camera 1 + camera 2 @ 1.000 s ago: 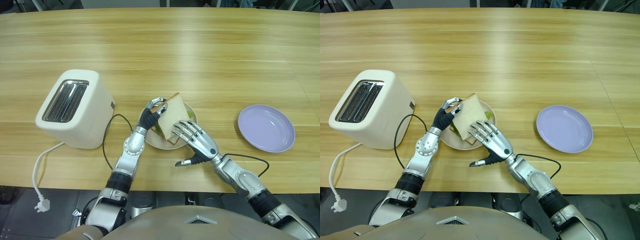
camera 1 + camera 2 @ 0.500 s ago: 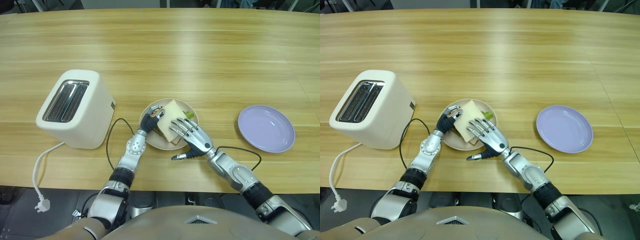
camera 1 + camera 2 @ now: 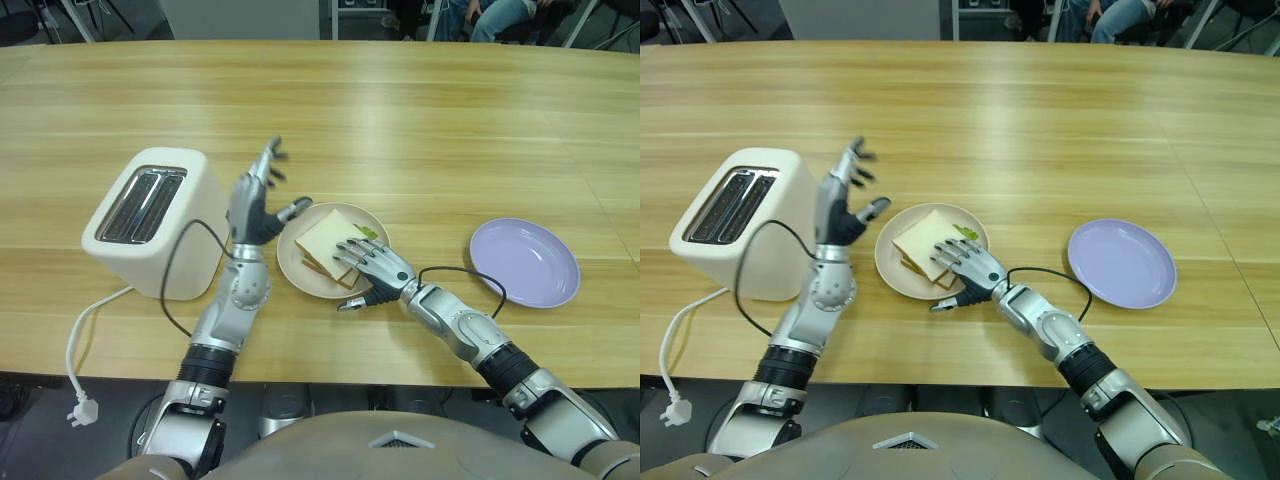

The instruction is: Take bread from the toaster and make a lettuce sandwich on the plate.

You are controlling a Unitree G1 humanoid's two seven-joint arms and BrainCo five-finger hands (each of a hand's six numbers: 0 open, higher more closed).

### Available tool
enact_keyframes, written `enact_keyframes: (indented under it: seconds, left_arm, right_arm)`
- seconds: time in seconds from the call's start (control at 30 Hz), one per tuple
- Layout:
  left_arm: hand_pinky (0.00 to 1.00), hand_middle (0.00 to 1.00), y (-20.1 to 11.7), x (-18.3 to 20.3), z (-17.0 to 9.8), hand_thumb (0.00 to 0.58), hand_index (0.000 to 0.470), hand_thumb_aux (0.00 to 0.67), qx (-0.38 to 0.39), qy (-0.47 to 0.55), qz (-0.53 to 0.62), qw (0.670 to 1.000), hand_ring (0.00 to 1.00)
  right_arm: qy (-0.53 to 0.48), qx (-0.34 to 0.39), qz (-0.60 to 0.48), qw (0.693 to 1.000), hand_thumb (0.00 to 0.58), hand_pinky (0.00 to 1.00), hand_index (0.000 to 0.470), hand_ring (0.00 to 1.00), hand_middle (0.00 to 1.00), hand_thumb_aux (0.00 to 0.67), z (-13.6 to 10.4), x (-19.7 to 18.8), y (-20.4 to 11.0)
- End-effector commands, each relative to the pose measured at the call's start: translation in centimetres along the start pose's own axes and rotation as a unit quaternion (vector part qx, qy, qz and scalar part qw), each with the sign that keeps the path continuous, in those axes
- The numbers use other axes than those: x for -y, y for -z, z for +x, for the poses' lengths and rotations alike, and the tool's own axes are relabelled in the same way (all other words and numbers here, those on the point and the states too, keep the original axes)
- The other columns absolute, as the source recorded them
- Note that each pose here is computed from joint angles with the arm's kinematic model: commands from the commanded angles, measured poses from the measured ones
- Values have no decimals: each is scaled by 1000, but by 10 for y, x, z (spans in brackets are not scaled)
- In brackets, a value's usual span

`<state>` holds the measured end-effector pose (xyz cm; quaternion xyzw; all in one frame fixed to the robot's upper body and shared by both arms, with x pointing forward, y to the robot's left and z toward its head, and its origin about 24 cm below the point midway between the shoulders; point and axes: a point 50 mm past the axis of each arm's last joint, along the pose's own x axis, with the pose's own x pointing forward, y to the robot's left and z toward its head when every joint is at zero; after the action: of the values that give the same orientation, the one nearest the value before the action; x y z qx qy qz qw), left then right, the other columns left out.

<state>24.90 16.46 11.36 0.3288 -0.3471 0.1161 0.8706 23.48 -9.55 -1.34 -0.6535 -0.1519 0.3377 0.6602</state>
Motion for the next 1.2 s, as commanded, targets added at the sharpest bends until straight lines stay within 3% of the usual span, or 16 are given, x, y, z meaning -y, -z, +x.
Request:
enact_keyframes:
  seconds: [0.03,0.17,0.33,0.37,0.4,0.5,0.53,0.57,0.6,0.63,0.67,0.93,1.2]
  left_arm:
    - [0,0,-10,-20,0,0,0,0,28,-29,1,999,0]
    - [0,0,-16,-24,-5,0,0,0,40,-19,-38,998,0]
    - [0,0,-13,-18,-14,0,0,0,30,29,-102,994,0]
    - [0,0,-13,-18,-16,557,368,536,28,37,-118,992,0]
    - [0,0,-12,-17,-17,580,460,670,25,48,-146,988,0]
    - [0,0,-13,-15,-21,580,460,670,29,94,-214,972,0]
    - [137,137,-14,-14,-23,580,460,670,32,120,-242,962,137]
    - [137,137,-15,-13,-25,580,460,670,34,138,-262,955,137]
    - [1000,1000,-15,-13,-28,580,460,670,35,164,-285,944,1000]
    - [1000,1000,-15,-14,-31,580,460,670,36,189,-304,933,1000]
    - [1000,1000,-13,-16,-35,580,460,670,36,215,-319,923,1000]
    - [1000,1000,6,-15,-69,580,460,670,13,413,-262,872,1000]
    - [1000,1000,32,26,-121,580,460,670,-48,595,-111,795,1000]
  right_arm:
    - [-91,-65,35,993,0,0,0,0,0,0,-30,-27,23]
    - [116,-52,151,980,0,0,0,0,0,0,-31,25,27]
    - [309,9,312,898,0,0,0,0,0,0,-49,73,26]
    - [328,16,340,881,569,0,397,0,0,578,-53,77,28]
    - [337,29,379,861,580,0,460,0,0,670,-57,79,29]
    - [324,71,465,821,580,0,460,0,0,670,-66,79,29]
    - [307,89,485,814,580,0,460,0,0,670,-69,78,27]
    - [295,101,498,809,580,0,460,0,0,670,-71,77,26]
    - [273,123,516,803,580,0,460,0,0,670,-75,75,23]
    - [246,143,531,798,580,431,460,431,431,670,-79,72,20]
    - [216,160,541,797,580,1000,460,1000,1000,670,-84,68,18]
    - [59,161,481,860,580,1000,460,1000,1000,670,-104,28,10]
    - [-34,82,318,944,580,1000,460,1000,1000,670,-93,-19,5]
